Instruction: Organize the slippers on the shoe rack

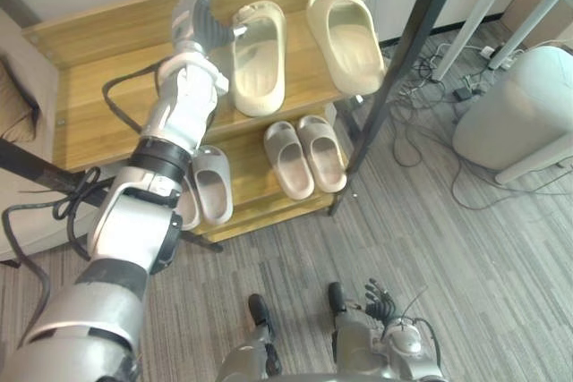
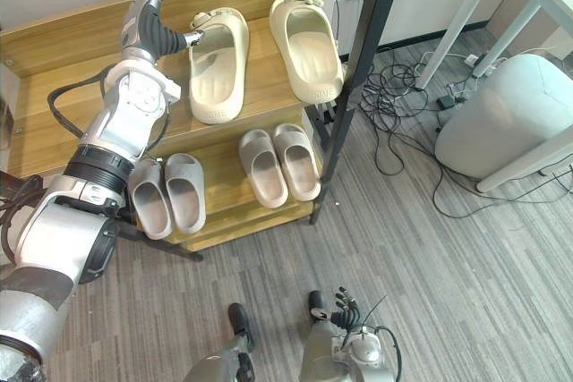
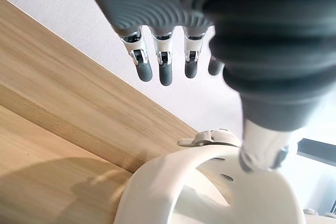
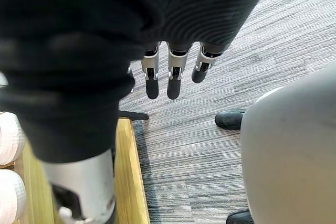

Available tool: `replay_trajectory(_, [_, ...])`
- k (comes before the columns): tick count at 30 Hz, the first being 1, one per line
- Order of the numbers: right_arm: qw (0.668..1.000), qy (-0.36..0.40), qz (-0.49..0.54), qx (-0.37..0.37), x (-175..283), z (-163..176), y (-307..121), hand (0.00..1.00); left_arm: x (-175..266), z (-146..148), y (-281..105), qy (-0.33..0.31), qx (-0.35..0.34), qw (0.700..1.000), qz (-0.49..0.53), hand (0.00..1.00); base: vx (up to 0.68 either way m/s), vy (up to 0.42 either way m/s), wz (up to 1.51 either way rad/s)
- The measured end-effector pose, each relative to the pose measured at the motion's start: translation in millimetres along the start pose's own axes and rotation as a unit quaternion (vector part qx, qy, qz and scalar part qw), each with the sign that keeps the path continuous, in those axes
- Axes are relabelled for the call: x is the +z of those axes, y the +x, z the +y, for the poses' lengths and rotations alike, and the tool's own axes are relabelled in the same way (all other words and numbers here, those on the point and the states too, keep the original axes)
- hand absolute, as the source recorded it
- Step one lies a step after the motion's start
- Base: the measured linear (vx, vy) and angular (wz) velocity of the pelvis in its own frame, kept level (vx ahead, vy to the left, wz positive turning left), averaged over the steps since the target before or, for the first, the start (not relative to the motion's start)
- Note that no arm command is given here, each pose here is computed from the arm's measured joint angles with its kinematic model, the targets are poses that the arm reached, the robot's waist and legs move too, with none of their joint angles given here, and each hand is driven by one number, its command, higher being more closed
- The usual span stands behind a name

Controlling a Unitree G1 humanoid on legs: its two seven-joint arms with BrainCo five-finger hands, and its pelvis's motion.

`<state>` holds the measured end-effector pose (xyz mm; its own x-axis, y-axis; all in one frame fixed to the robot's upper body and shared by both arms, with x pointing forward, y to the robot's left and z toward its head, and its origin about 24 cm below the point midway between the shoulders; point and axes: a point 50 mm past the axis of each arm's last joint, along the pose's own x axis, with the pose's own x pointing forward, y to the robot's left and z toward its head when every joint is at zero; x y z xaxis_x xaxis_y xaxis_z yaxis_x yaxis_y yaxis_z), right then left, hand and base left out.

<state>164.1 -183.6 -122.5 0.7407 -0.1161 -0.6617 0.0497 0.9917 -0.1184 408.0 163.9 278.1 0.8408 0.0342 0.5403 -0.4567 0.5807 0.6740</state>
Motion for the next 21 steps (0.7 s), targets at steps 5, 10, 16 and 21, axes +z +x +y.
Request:
replay_trajectory(5, [1.000, 0.000, 0.000, 0.000, 0.0, 0.0, 0.0, 0.00, 0.2, -0.2, 0.0, -0.002, 0.001, 1.000, 0.000, 0.00, 0.01, 0.034, -0.01])
replay_trajectory(10, [1.000, 0.000, 0.001, -0.001, -0.2, -0.1, 0.0, 0.00, 3.7, 3.3, 0.8, -0.032, 0.019, 0.999, 0.002, 0.00, 0.00, 0.000, 0.01])
replay_trajectory(16, [1.000, 0.000, 0.005, -0.004, -1.3, -1.0, 0.0, 0.00, 18.4, 3.3, -20.0, -0.118, 0.049, 0.991, -0.041, 0.00, 0.00, 0.005, 0.12])
replay_trajectory(21, [1.000, -0.004, 0.020, -0.006, -6.9, -2.4, -0.8, 0.00, 12.9, -15.2, -49.0, -0.200, 0.047, 0.978, -0.027, 0.00, 0.03, 0.024, 0.14])
